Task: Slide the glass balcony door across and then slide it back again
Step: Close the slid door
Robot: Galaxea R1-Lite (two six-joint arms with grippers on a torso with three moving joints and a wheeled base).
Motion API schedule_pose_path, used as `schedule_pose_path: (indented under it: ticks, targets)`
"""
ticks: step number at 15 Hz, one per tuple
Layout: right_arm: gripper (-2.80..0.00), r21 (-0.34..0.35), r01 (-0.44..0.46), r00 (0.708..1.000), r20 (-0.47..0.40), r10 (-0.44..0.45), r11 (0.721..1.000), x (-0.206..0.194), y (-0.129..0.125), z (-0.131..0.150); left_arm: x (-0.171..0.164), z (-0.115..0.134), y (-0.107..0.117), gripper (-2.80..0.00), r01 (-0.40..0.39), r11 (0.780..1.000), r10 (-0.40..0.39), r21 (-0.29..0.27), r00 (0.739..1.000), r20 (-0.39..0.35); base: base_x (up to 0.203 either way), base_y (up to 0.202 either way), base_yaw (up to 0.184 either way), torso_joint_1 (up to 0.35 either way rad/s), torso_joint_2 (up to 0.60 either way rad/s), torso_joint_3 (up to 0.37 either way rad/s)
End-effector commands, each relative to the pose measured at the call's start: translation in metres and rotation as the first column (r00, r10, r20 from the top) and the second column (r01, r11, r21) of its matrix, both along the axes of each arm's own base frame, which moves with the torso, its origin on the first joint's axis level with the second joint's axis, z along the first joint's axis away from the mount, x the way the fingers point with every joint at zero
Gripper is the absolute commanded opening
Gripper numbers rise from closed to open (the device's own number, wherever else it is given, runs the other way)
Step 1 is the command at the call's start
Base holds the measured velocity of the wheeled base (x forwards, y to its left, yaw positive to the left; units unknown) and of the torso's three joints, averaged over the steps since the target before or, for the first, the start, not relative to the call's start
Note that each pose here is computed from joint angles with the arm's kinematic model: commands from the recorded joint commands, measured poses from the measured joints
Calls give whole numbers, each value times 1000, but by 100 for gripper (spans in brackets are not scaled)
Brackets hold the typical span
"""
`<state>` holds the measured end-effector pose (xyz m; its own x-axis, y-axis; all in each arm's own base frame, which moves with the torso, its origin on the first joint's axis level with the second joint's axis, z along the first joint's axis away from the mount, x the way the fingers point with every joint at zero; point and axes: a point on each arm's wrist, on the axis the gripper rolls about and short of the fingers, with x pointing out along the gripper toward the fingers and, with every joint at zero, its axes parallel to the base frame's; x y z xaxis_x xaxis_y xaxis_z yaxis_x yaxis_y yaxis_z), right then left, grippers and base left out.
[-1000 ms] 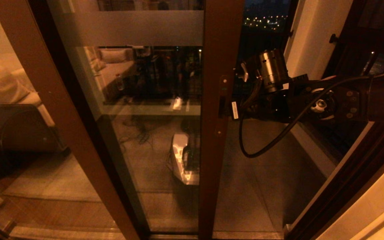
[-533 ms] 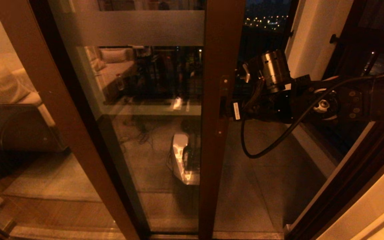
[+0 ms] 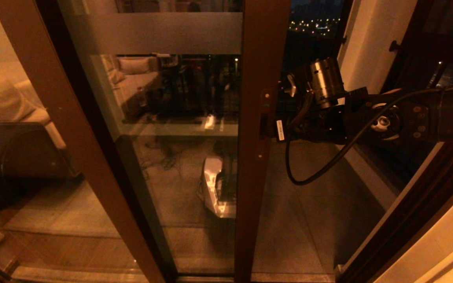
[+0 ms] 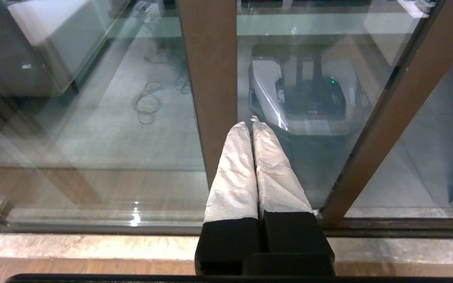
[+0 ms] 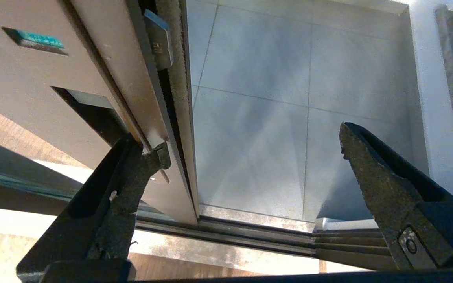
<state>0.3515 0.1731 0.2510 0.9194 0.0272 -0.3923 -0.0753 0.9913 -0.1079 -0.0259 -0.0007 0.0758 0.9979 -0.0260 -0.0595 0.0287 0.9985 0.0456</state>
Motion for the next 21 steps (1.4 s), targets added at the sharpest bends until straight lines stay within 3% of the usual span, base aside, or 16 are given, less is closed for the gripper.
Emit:
schedule_pose_path:
  ticks: [1,10,21]
  targets:
    - [0,-5,18,1000,2,-18,1000,2,-5,1,0,0,0,-280,0,1000,0,0,1000,-2,0,0,0,0,0,0]
    - [0,-6,34,999,1,-34,999,3,-11,-1,0,0,0,-280,0,1000,0,0,1000,-2,0,0,0,0,0,0]
    - [0,-12,82,994,69,-81,997,-9,-40,-9,0,0,0,-280,0,1000,0,0,1000,-2,0,0,0,0,0,0]
